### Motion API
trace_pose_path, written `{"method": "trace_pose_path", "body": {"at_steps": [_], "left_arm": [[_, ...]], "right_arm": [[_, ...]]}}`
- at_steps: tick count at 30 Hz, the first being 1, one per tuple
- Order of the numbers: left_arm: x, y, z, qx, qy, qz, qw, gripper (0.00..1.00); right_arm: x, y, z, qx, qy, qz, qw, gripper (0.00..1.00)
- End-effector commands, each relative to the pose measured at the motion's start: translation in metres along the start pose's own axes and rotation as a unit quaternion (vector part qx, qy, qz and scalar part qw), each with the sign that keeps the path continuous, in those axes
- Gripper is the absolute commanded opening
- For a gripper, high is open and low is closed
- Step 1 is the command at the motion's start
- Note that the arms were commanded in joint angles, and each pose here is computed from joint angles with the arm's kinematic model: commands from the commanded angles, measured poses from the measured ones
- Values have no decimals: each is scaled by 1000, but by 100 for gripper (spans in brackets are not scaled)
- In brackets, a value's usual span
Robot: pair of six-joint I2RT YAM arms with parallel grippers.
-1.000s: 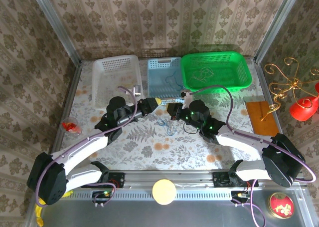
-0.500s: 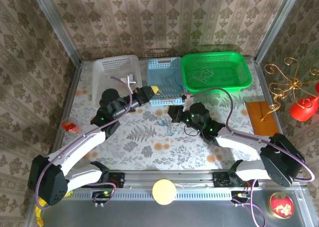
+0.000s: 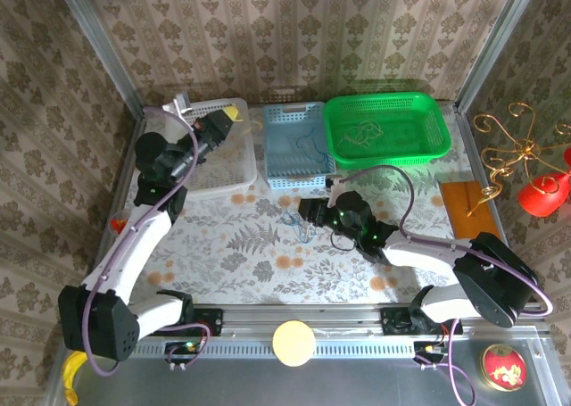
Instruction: Untangle the cables
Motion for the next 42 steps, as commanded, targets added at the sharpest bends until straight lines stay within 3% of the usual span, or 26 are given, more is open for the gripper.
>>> {"method": "trace_pose_path", "body": {"at_steps": [1, 8, 15, 20, 22, 25, 34, 36, 42], "left_arm": [[-21, 3, 12, -5, -35, -3, 999, 0], [-50, 13, 90, -116, -89, 0, 989, 0], [-55, 22, 181, -241, -130, 34, 961, 0], [-47, 19, 225, -274, -115, 63, 953, 23], [-45, 19, 234, -282, -114, 69, 950, 39], [-46, 19, 236, -288, -119, 75, 947, 56], [-48, 13, 183, -251, -145, 77, 954, 86], [-45, 12, 168, -239, -150, 78, 956, 99], [-10, 10, 128, -211, -151, 99, 961, 100]], "right_arm": [[-9, 6, -3, 18, -1, -15, 1000, 47], [-21, 20, -2, 42, 0, -18, 999, 56], [-32, 35, -7, 79, 3, -11, 997, 58], [-42, 45, -8, 95, 2, -13, 995, 61], [-47, 48, -6, 97, 3, -12, 995, 61], [-54, 51, -1, 99, 10, -9, 995, 62], [-37, 33, -8, 122, 16, 57, 991, 61], [-26, 26, -13, 129, 14, 80, 988, 61], [3, 6, -26, 135, 5, 126, 983, 58]]}}
Point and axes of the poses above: each hand's point on the last joint's axis, 136 mm out from that joint toward the fingers, its own y axis back along the fingers, its own z axis along the line the jaws close on, x = y × z, the point moved 2 cm from there along y, back along the fingers, and after that the axes turned 1 degree about -y, right-handed, at the moved point
